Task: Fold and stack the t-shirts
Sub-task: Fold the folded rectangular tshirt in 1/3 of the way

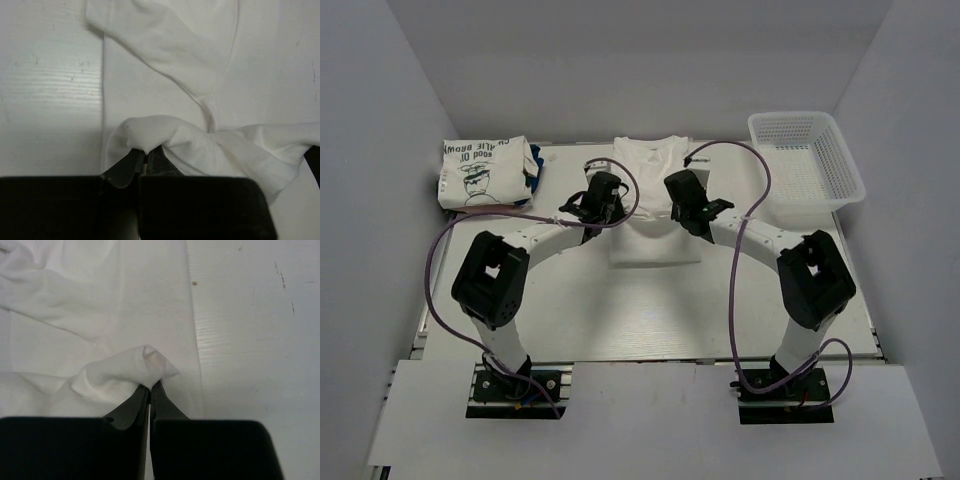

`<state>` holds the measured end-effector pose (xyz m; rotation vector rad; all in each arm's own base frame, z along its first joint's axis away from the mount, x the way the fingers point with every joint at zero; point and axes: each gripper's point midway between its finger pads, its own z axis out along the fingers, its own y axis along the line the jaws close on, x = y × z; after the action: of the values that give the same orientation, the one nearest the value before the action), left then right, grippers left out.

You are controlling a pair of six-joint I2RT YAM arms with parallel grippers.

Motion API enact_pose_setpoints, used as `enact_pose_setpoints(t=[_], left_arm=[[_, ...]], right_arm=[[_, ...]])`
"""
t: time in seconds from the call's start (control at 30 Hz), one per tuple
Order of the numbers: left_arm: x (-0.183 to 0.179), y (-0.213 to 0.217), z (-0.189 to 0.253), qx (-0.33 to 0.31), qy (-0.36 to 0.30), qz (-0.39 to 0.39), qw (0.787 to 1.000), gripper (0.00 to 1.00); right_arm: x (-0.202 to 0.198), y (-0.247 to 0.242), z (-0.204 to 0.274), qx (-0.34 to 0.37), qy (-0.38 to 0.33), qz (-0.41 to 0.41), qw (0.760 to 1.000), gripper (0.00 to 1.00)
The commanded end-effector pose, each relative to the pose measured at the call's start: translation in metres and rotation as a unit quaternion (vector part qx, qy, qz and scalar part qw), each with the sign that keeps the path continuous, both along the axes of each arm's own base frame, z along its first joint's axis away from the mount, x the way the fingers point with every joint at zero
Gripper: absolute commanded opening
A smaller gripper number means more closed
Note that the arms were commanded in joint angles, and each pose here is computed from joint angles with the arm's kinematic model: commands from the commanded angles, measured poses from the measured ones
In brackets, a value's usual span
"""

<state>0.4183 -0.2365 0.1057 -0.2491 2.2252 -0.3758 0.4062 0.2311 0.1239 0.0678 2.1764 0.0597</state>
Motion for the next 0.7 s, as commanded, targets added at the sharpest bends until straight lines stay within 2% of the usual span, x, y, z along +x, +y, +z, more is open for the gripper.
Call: enact_pose_setpoints(t=[0.0, 0.1, 0.23, 0.27, 0.3, 0.33, 0.37, 0.4, 0.43, 0.47, 0.5, 0.57, 0.6, 0.67], left_arm=[[0.031, -0.007, 0.028, -0.021, -0.042, -0.025, 0.999, 0.0], [0.044, -0.014, 0.016, -0.025, -0.03, -0.05, 0.998, 0.0], [0.06, -0.021, 0.008, -0.038, -0.022, -0.061, 0.997, 0.0], [0.062, -0.02, 0.006, -0.041, -0.016, -0.065, 0.997, 0.06], [0.067, -0.019, 0.009, -0.043, -0.02, -0.069, 0.997, 0.22], [0.069, -0.02, 0.008, -0.034, -0.023, -0.075, 0.996, 0.41], [0.074, -0.018, 0.013, -0.039, -0.027, -0.075, 0.996, 0.82], [0.076, -0.022, 0.019, -0.044, -0.029, -0.081, 0.995, 0.94], [0.08, -0.017, 0.021, -0.036, -0.031, -0.082, 0.995, 0.99], [0.077, -0.016, 0.031, -0.034, -0.037, -0.085, 0.995, 0.99], [0.076, -0.017, 0.04, -0.036, -0.045, -0.091, 0.994, 0.99], [0.069, -0.014, 0.049, -0.037, -0.049, -0.091, 0.994, 0.99], [0.058, -0.008, 0.054, -0.038, -0.05, -0.091, 0.994, 0.99], [0.045, -0.003, 0.058, -0.047, -0.049, -0.086, 0.994, 0.99]], right_arm=[[0.026, 0.004, 0.013, 0.011, -0.016, -0.005, 1.0, 0.0], [0.035, 0.0, -0.004, 0.005, 0.007, -0.011, 1.0, 0.0], [0.051, 0.0, -0.005, 0.014, 0.01, -0.024, 1.0, 0.0], [0.052, 0.001, -0.007, 0.016, 0.016, -0.021, 1.0, 0.0], [0.055, 0.0, -0.019, 0.01, 0.032, -0.021, 0.999, 0.02], [0.062, 0.003, -0.007, 0.016, 0.027, -0.023, 0.999, 0.06], [0.064, 0.002, -0.012, 0.014, 0.035, -0.026, 0.999, 0.13], [0.062, 0.002, -0.015, 0.011, 0.045, -0.026, 0.999, 0.34], [0.066, 0.006, -0.009, 0.018, 0.038, -0.023, 0.999, 0.41], [0.06, 0.005, -0.01, 0.015, 0.049, -0.014, 0.999, 0.44], [0.058, 0.006, -0.007, 0.018, 0.047, -0.009, 0.999, 0.67], [0.046, 0.007, -0.012, 0.021, 0.059, 0.011, 0.998, 0.74], [0.046, 0.01, -0.001, 0.033, 0.043, 0.018, 0.998, 0.87], [0.032, 0.006, -0.011, 0.034, 0.056, 0.029, 0.997, 0.88]])
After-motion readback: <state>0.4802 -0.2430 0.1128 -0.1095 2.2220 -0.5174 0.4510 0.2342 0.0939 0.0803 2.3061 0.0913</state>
